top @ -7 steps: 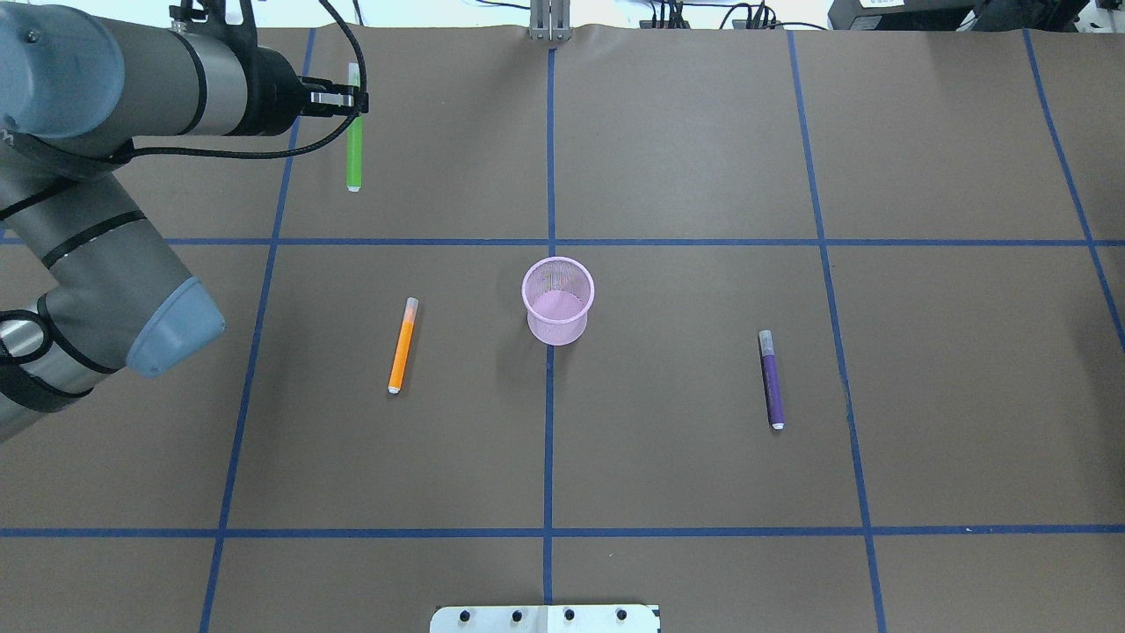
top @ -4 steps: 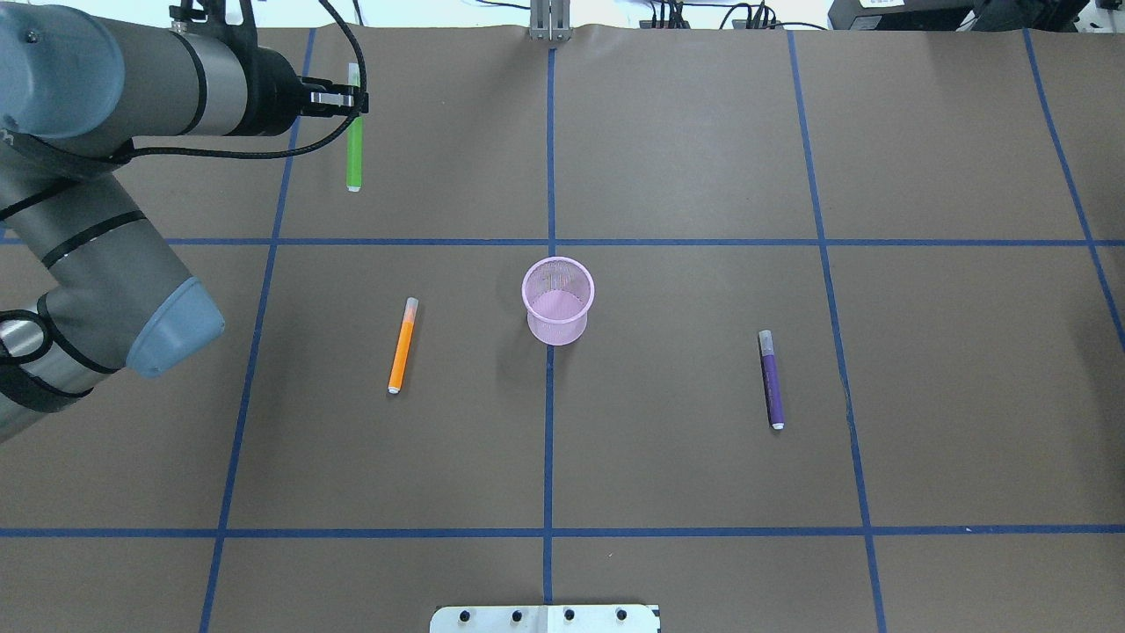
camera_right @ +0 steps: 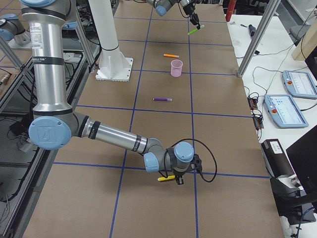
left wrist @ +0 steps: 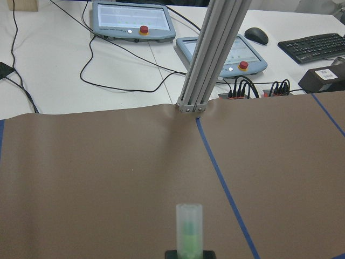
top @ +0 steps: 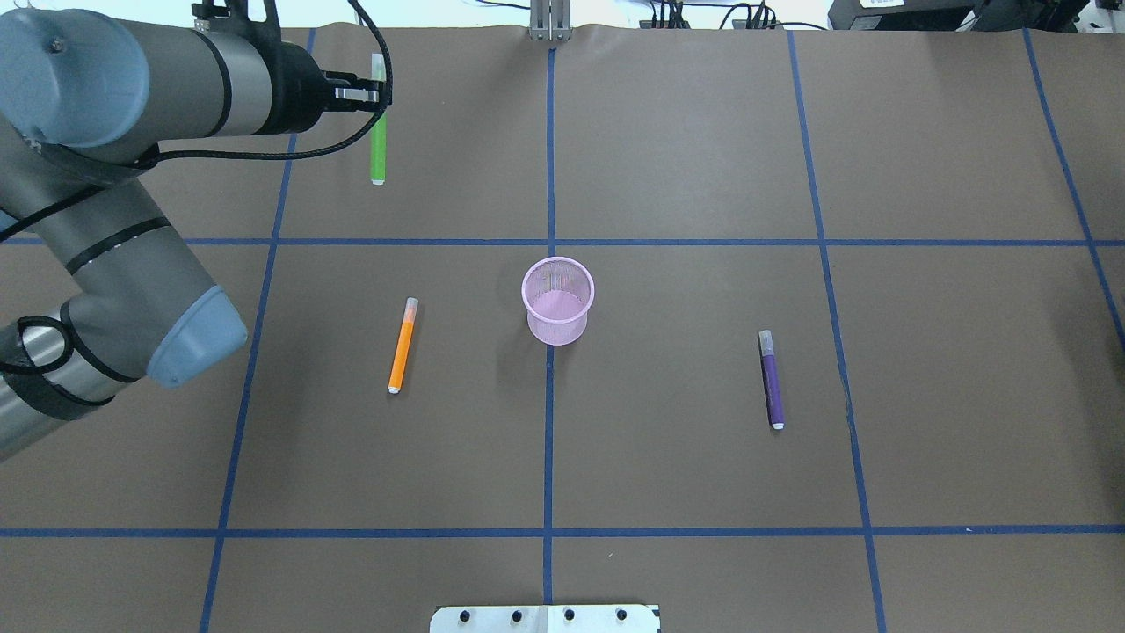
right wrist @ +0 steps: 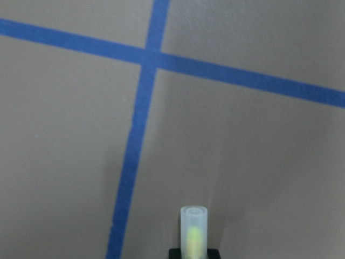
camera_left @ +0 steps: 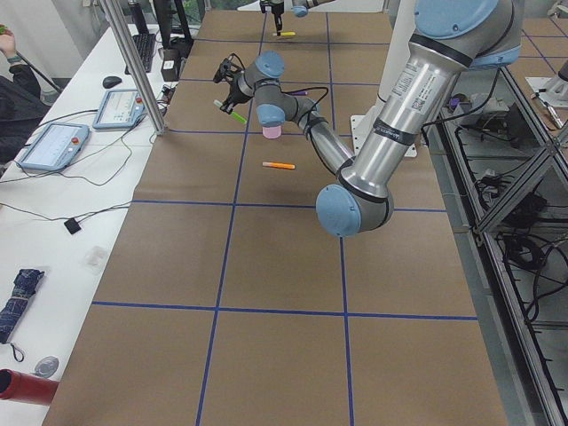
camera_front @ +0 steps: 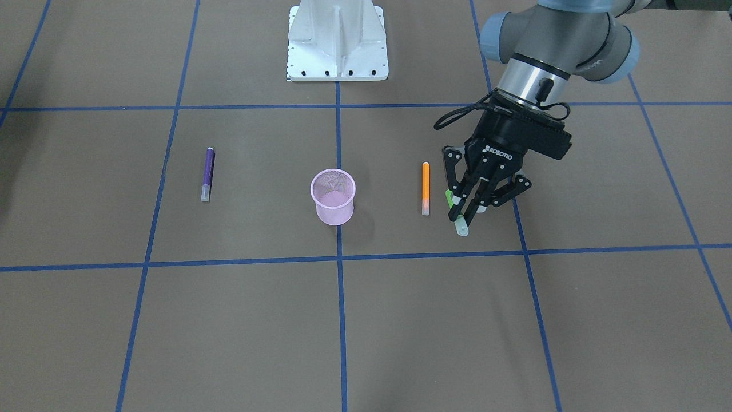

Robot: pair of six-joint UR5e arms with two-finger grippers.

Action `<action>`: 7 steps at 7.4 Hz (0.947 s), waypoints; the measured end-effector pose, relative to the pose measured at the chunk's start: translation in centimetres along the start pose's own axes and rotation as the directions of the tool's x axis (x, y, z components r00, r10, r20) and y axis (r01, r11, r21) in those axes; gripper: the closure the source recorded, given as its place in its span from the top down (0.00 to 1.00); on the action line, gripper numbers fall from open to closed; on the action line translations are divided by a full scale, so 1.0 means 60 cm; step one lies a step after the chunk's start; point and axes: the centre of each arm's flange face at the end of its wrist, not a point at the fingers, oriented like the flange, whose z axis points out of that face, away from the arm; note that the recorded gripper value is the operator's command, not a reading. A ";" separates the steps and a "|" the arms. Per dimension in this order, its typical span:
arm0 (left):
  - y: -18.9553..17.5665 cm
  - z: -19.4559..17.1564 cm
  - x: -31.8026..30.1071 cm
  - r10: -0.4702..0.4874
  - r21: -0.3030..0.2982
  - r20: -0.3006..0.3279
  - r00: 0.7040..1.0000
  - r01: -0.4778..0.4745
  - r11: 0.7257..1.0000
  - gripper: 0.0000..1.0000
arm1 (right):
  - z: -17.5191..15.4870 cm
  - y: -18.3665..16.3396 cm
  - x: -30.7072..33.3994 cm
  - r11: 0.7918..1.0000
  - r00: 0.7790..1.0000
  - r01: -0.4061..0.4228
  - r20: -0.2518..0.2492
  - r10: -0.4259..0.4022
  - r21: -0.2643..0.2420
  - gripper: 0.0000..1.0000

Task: Collect pens into pen holder
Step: 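Move the green marker over the purple cup and drop it in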

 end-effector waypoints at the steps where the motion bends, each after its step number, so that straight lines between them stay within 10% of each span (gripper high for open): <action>1: 0.024 0.003 0.039 0.013 0.048 -0.015 1.000 -0.013 0.999 0.00 | -0.029 -0.023 -0.024 0.999 1.000 0.012 0.003 -0.012 0.040 0.00; 7: 0.216 0.070 0.151 -0.016 0.251 -0.232 0.973 0.076 0.965 0.00 | -0.228 -0.126 -0.202 0.963 0.994 -0.064 0.106 0.038 0.260 0.00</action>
